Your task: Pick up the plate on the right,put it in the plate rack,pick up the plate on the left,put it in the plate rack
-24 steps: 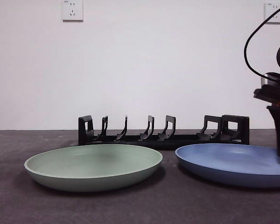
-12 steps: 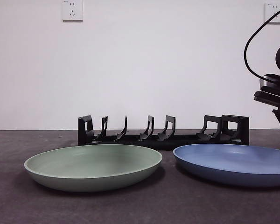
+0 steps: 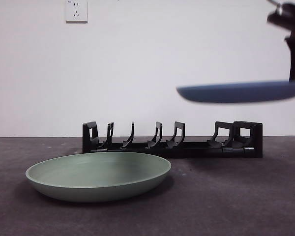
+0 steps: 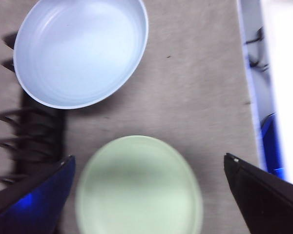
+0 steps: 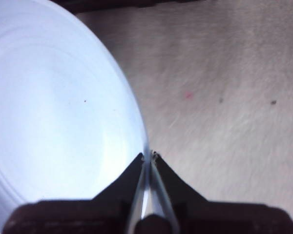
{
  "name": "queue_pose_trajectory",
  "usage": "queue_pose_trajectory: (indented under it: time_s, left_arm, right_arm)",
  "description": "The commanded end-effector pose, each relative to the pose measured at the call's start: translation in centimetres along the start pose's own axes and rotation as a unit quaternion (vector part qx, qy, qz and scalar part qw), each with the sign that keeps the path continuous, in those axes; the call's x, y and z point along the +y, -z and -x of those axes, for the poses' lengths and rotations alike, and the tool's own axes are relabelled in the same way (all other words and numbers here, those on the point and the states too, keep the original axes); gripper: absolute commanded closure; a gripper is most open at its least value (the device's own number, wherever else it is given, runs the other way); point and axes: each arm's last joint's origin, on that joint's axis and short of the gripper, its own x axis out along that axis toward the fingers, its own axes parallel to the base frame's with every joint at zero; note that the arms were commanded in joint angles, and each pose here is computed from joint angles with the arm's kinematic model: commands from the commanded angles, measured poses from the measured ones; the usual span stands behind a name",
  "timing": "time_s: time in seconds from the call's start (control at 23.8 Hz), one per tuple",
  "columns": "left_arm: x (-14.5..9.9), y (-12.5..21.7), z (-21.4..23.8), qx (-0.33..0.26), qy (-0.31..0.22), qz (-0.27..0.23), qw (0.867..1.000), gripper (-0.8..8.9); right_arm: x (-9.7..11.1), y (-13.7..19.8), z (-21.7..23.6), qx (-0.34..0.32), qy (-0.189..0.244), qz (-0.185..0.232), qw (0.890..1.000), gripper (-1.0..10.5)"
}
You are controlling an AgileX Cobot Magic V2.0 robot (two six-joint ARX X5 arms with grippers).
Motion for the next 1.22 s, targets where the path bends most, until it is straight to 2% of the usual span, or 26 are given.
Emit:
queue_pose_trajectory:
  time_s: [0.04, 0.21, 0.38, 0.59, 0.71, 0.88, 1.01, 1.22]
  left_arm:
    - [-0.1, -0.9, -0.2, -0.007, -0.034, -0.081, 0.996, 1.85]
    - [-0.5, -2.2, -0.7, -0.031, -0.055, -0.148, 0.987, 1.89]
    - [-1.1, -2.7, -1.8, -0.026, -0.036, -0.167, 0.985, 1.93]
    - [-1.7, -3.0, -2.6, -0.014, -0.032, -0.176, 0.984, 3.48]
    - [-1.8, -3.1, -2.6, -0.01, -0.035, -0.178, 0.983, 4.0]
    - [-1.9, -3.0, -2.6, -0.006, -0.033, -0.179, 0.983, 5.72]
    - [-2.0, -2.9, -2.6, 0.0, -0.025, -0.18, 0.983, 6.65]
    - [-2.1, -2.8, -2.6, 0.006, -0.019, -0.18, 0.983, 6.71]
  right_arm:
    - [0.9, 0.3, 1.6, 0.007, -0.029, 0.01, 1.0, 9.6]
    - [3.4, 1.0, 3.3, 0.006, -0.049, 0.04, 0.998, 9.6]
    - [5.4, 1.1, 3.4, 0.01, -0.059, 0.057, 0.997, 9.6]
    - [7.4, 1.3, 3.4, 0.015, -0.07, 0.081, 0.994, 9.6]
    - [7.9, 1.3, 3.2, 0.016, -0.073, 0.083, 0.994, 9.6]
    - [8.2, 1.4, 3.2, 0.018, -0.074, 0.085, 0.993, 9.6]
    - [8.2, 1.4, 3.2, 0.018, -0.074, 0.084, 0.994, 9.6]
    - [8.2, 1.4, 3.2, 0.017, -0.074, 0.085, 0.993, 9.6]
